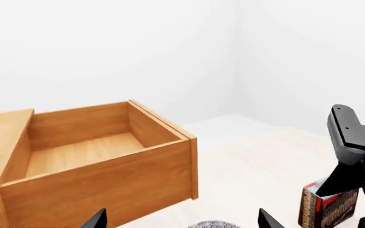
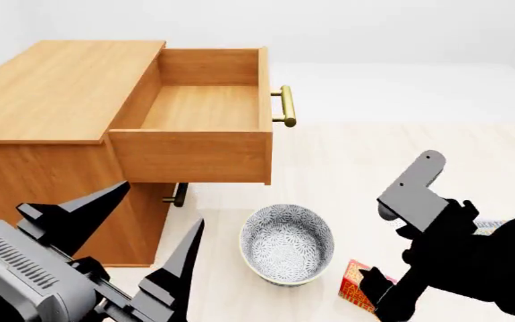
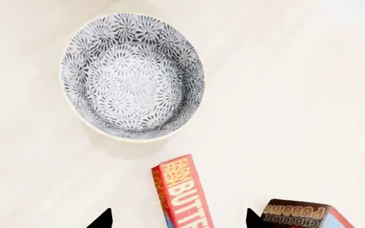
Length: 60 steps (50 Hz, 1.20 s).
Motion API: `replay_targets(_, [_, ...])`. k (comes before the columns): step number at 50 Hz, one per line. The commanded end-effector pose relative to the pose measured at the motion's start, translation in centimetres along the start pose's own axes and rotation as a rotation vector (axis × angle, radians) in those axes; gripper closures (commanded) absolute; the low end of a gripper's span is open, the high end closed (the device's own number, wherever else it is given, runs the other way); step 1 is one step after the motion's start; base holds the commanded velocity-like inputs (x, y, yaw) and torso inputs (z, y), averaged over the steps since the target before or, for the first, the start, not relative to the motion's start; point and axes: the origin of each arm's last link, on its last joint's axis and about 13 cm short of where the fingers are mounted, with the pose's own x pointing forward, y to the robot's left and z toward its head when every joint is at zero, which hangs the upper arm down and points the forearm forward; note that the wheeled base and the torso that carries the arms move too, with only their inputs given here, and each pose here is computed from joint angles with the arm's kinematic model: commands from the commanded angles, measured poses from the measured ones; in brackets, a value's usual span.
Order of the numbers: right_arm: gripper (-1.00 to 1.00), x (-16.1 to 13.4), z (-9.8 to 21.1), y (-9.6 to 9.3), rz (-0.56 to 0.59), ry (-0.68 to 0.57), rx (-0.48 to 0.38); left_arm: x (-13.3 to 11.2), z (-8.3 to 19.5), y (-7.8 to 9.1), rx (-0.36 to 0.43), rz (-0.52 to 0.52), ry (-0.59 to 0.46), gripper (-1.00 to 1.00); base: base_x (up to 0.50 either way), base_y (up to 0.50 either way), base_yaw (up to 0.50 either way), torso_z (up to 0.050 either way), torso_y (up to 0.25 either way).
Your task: Put the butter at the back in the top drawer of the cabinet and close it.
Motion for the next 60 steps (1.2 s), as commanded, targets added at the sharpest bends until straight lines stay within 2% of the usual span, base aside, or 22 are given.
replay_targets(1, [-1.0, 0.2, 0.3, -2.0, 0.103, 0.184, -0.064, 0.2, -0.2, 0.0, -0.007, -0.008, 0.012, -1.0, 0.0, 0.0, 0.0, 0.0, 0.0])
replay_targets(13, [-1.0, 1.2, 0.8, -3.7, 0.142, 0.264, -0.087, 0.5, -0.5, 0.0, -0.016, -0.018, 0.026, -1.0, 0.0, 0.0, 0.0, 0.0, 0.0])
replay_targets(29, [-1.0, 2.9, 0.6, -4.3, 0.172, 0.362, -0.148, 0.6, -0.6, -0.1, -0.022, -0.025, 0.034, -1.0, 0.0, 0.0, 0.0, 0.0, 0.0])
replay_targets(60, [-1.0, 5.8, 0.2, -5.2, 0.177, 0.469, -0.18, 0.9, -1.2, 0.0, -0.036, -0.032, 0.048, -1.0, 0.0, 0.0, 0.0, 0.0, 0.0])
